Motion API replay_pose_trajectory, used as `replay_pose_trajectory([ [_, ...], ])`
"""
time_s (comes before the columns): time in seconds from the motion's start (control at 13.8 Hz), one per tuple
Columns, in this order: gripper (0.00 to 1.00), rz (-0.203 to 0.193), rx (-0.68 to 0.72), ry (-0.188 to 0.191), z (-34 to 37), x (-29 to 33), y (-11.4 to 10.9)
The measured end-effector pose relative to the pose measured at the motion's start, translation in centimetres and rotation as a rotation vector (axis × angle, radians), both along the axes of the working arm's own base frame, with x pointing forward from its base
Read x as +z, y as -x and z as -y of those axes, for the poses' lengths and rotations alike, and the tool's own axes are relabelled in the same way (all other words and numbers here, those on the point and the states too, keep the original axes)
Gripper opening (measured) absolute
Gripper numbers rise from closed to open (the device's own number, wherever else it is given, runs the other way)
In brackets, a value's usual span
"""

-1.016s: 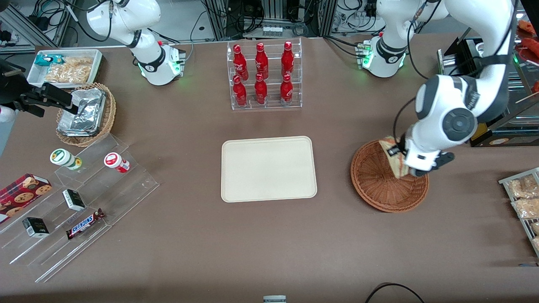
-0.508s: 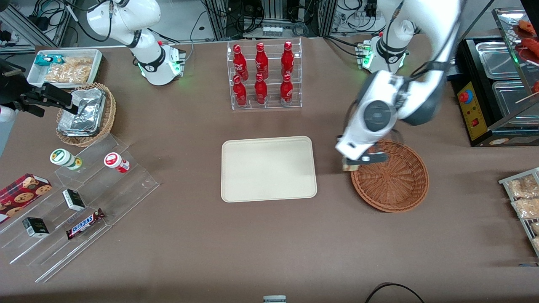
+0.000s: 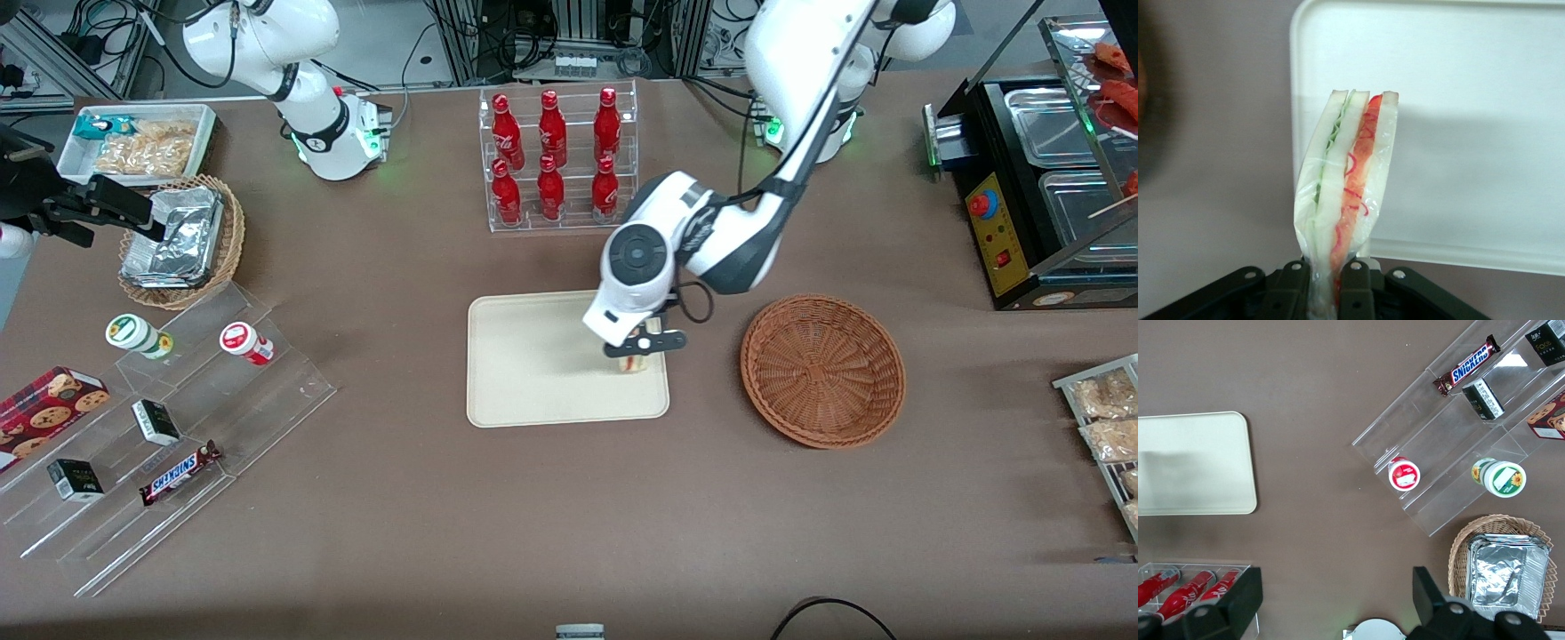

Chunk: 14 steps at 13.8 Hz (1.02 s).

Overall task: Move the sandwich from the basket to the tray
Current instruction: 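Carry the held sandwich with the left gripper over the cream tray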

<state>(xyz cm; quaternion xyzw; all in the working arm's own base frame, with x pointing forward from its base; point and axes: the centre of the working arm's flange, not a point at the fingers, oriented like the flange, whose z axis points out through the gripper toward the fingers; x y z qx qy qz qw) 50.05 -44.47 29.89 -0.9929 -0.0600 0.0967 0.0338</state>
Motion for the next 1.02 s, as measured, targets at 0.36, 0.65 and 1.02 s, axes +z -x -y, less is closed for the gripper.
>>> replay_pose_trajectory([
  [0.36,0.15,0.062,0.066,0.039,5.1,-1.4,0.8],
  [0.65,0.15,0.078,0.091,0.051,6.8,-5.0,1.1],
  [1.02,0.3,0.07,0.103,0.045,7.2,-6.7,1.0],
])
